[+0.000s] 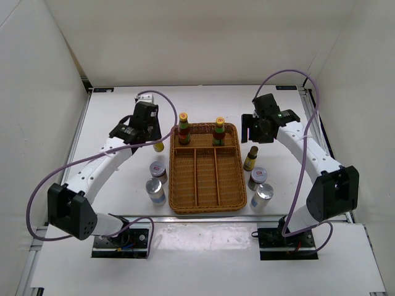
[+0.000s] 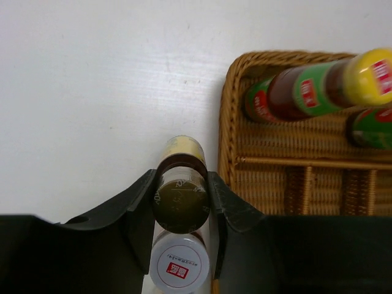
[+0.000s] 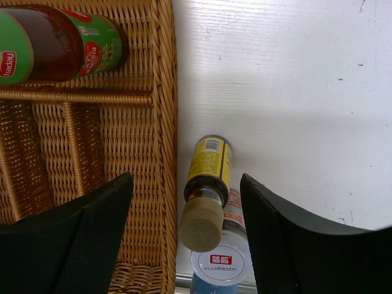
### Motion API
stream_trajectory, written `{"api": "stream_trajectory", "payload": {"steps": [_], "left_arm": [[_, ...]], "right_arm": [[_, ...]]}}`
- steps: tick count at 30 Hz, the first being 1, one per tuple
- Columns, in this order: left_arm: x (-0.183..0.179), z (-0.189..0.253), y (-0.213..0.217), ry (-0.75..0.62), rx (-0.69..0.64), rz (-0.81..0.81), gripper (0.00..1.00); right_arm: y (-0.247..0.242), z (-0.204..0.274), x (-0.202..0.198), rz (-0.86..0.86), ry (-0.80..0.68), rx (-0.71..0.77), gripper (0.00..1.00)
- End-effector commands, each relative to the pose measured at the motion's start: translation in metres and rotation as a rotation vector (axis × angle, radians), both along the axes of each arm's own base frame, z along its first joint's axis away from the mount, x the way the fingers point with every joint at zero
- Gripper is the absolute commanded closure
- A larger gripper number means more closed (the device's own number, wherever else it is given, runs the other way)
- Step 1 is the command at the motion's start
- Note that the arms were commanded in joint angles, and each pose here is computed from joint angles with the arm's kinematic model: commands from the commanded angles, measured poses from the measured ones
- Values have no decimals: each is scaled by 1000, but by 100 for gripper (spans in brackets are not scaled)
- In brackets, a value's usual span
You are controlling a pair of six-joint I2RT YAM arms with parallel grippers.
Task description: Organize the condiment bottles
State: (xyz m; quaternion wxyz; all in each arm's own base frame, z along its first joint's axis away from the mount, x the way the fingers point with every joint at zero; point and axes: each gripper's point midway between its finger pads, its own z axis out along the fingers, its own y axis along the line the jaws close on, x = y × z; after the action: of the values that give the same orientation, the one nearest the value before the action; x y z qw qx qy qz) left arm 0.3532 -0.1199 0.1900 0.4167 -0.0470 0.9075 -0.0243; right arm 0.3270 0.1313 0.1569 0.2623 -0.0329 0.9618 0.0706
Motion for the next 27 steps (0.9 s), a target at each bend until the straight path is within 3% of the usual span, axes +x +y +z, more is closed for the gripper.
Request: {"api": "stream_trajectory", "payload": {"steps": [1,3,10,22,27], "left_arm": [[5,68,-1,-160,-63,-12,89],[-1,88,-15,-201,-99,-59,89],[-20,98,-57,-201,-191,-146,89],[-33,44,-113,-87,-175,-223,89],[-34,4,-124,-28,-101,-196,89]], "right_arm": [[0,11,3,-4,-44,21,26],[-3,11,1,-2,-48,9,26],[-7,6,-4,-7,-33,-5,27],[-7,5,-10,-1,-28,3,27],[-7,2,-12,-1,-19,-1,27]]}}
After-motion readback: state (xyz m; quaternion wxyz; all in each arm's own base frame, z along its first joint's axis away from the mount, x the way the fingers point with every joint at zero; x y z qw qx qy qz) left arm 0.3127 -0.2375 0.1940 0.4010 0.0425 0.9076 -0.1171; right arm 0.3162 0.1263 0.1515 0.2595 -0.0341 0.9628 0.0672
